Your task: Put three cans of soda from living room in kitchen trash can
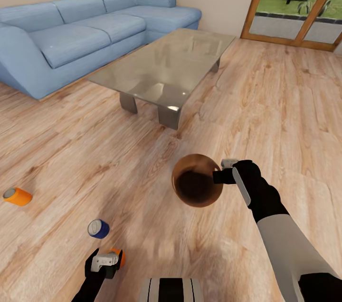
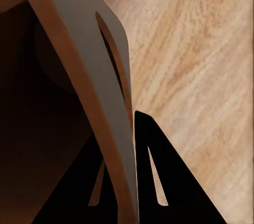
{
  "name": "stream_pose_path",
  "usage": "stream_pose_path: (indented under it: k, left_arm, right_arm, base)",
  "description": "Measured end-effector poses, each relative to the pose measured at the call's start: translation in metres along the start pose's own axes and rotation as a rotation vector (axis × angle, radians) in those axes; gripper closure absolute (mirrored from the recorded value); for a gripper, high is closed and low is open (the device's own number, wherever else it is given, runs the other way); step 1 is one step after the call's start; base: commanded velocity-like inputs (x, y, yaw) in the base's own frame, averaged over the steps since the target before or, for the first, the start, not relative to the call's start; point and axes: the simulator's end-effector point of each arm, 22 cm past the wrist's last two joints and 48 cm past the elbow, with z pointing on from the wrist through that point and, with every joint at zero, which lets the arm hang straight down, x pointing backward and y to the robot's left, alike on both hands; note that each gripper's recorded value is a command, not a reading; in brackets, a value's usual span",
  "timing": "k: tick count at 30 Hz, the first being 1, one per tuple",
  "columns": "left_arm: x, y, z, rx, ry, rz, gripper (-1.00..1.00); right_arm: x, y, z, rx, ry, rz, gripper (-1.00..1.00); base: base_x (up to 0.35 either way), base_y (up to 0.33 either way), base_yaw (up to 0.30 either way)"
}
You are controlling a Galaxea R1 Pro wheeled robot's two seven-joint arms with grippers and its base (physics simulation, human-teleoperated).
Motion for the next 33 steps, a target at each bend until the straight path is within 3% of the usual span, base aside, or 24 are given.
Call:
stream_pose_path:
  k: [15, 33]
  left_arm:
    - [0.000, -0.001, 0.000, 0.001, 0.000, -0.001, -1.00]
    - [0.031, -0.002, 0.001, 0.003, 0.061, -0.004, -1.00]
  right_arm:
    - [0.001, 0.001, 0.000, -0.005, 0.001, 0.002, 1.00]
    - [0.026, -0.002, 0.034, -0.005, 0.062, 0.009, 1.00]
  base:
    - [0.009, 0.000, 0.000]
    - [0.000, 0.000, 0.000]
